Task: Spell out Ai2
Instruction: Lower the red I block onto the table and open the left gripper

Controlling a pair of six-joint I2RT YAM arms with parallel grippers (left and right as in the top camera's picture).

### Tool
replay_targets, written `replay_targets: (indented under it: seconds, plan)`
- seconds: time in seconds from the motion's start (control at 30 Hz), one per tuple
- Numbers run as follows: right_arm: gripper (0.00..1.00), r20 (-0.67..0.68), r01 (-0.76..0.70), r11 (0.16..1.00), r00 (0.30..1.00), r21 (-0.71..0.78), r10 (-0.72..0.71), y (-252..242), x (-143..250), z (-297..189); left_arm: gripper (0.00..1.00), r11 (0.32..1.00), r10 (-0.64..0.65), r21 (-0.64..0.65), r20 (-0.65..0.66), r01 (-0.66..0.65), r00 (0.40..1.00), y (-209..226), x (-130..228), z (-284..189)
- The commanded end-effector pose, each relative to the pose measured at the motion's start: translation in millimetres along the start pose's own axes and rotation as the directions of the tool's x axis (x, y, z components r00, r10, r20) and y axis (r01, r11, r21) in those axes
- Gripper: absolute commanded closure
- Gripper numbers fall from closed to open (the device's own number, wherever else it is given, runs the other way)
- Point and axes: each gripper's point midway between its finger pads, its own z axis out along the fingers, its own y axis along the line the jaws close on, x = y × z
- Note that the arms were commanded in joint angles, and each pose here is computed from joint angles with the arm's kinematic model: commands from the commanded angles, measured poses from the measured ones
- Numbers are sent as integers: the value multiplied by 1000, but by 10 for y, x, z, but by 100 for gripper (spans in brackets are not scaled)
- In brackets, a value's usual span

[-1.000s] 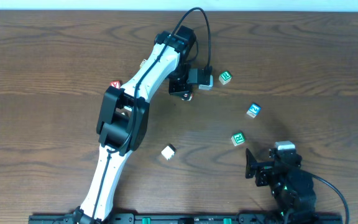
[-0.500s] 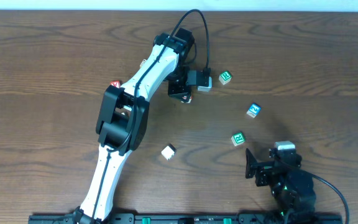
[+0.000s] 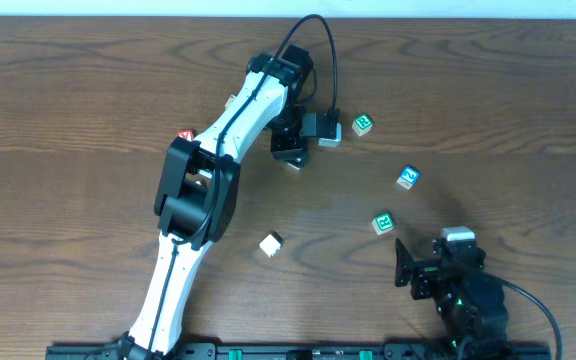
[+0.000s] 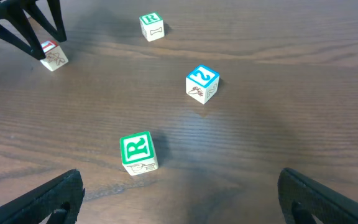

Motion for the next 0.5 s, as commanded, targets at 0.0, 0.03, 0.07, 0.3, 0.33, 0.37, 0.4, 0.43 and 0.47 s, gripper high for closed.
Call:
replay_targets:
  seconds: [0.0,0.03,0.07,0.3,0.33,0.37,0.4,0.43,0.47]
  plan:
    - [1,-7,6,1000,1000,5,-6,-19,37,18,47,999,-12,37,-4,12,1000,-22,80,127]
    - [1,-7,7,1000,1000,5,-7,-19,37,18,47,999,-15,37,-5,16,1000,-22,80,127]
    - [1,-7,7,1000,1000,5,-7,-19,37,18,47,999,-15,37,-5,15,1000,-22,80,127]
    - [1,-7,6,1000,1000,5,-6,-19,37,18,50,999,-23,40,-11,24,1000,-32,92,127]
    - [1,-7,6,1000,1000,5,-6,-19,38,18,51,999,-29,40,-15,30,999,-33,98,127]
    - [1,-7,7,1000,1000,5,-7,-19,37,18,52,998,-39,40,-15,39,999,-33,99,127]
    - [1,-7,7,1000,1000,5,-7,-19,37,18,52,998,-43,39,-15,44,999,-33,99,127]
    - [1,-7,7,1000,1000,5,-7,-19,37,18,54,998,-43,39,-16,44,999,-33,99,127]
    - [1,-7,7,1000,1000,5,-7,-19,37,18,55,998,-43,39,-16,44,999,-33,99,127]
